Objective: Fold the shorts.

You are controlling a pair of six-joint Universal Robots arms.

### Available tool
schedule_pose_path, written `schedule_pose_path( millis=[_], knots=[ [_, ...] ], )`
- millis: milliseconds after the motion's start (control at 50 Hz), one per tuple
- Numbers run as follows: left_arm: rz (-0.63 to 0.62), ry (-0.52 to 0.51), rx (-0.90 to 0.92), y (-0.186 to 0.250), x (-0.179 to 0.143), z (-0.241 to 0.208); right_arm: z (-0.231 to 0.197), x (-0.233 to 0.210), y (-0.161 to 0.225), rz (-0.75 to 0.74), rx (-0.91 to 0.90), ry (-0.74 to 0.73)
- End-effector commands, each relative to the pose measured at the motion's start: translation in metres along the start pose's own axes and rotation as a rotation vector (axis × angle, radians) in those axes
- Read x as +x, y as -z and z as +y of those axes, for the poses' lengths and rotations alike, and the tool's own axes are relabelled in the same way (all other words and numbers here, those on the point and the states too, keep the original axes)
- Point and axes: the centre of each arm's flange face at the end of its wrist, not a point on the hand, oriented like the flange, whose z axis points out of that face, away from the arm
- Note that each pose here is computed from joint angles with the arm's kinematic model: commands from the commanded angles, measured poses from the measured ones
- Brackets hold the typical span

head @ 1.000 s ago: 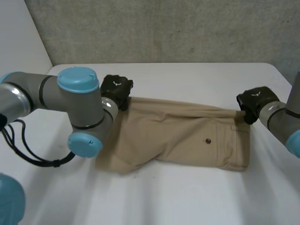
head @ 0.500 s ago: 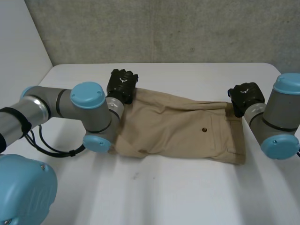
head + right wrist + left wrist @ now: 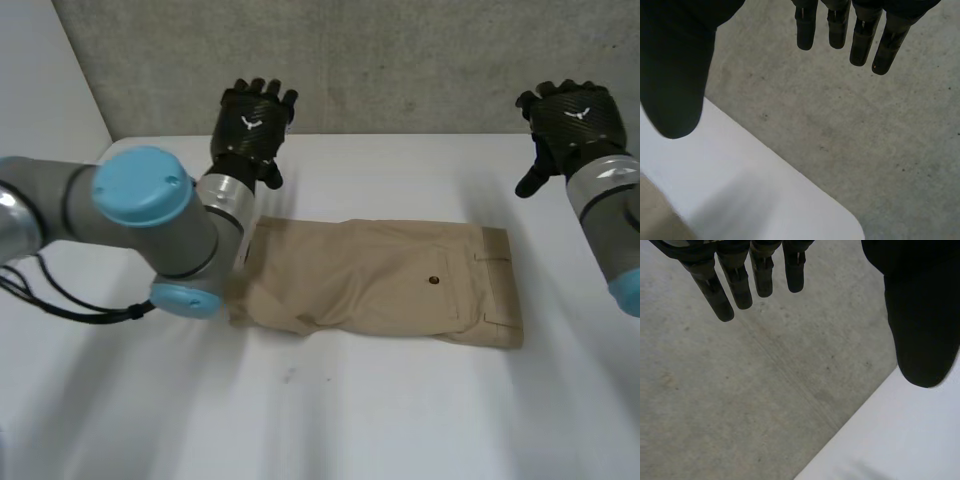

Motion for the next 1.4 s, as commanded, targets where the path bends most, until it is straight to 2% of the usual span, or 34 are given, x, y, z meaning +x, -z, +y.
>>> schedule_pose_path(
  millis=[20,140,240,460,600,740,820,900,980,1060,1260,1360,1400],
  knots=[
    [0.002,0.047,-0.056,0.043,-0.011,-0.021,0.015,-0.01,0.049,-0.112,-0.196,-0.032],
    [0.028,0.117,-0.133,0.079,-0.01,-0.017,0.046,-0.027,0.086,-0.243,-0.347,-0.065],
    [0.044,0.14,-0.186,0.098,-0.007,-0.008,0.068,-0.032,0.099,-0.269,-0.398,-0.083],
    [0.071,0.141,-0.276,0.121,0.001,0.013,0.11,-0.035,0.09,-0.236,-0.416,-0.078],
    [0.073,0.14,-0.287,0.123,0.002,0.015,0.122,-0.036,0.081,-0.222,-0.397,-0.066],
    [0.07,0.14,-0.283,0.123,0.0,0.013,0.128,-0.006,0.069,-0.122,-0.399,-0.074],
    [0.067,0.141,-0.272,0.125,-0.002,0.008,0.119,0.024,0.064,-0.045,-0.379,-0.066],
    [0.06,0.141,-0.262,0.127,-0.005,0.003,0.114,0.065,0.062,0.029,-0.402,0.009],
    [0.053,0.141,-0.254,0.13,-0.008,-0.001,0.113,0.084,0.06,0.001,-0.46,0.11],
    [0.047,0.14,-0.251,0.13,-0.011,-0.002,0.103,0.085,0.053,-0.044,-0.464,0.181],
    [0.043,0.141,-0.235,0.132,-0.013,-0.009,0.019,0.002,0.041,-0.247,-0.169,0.276],
    [0.039,0.143,-0.217,0.131,-0.015,-0.014,-0.013,-0.075,0.072,-0.464,-0.024,0.309],
    [0.036,0.148,-0.215,0.131,-0.015,-0.015,-0.012,-0.097,0.085,-0.539,-0.015,0.313]
  ],
)
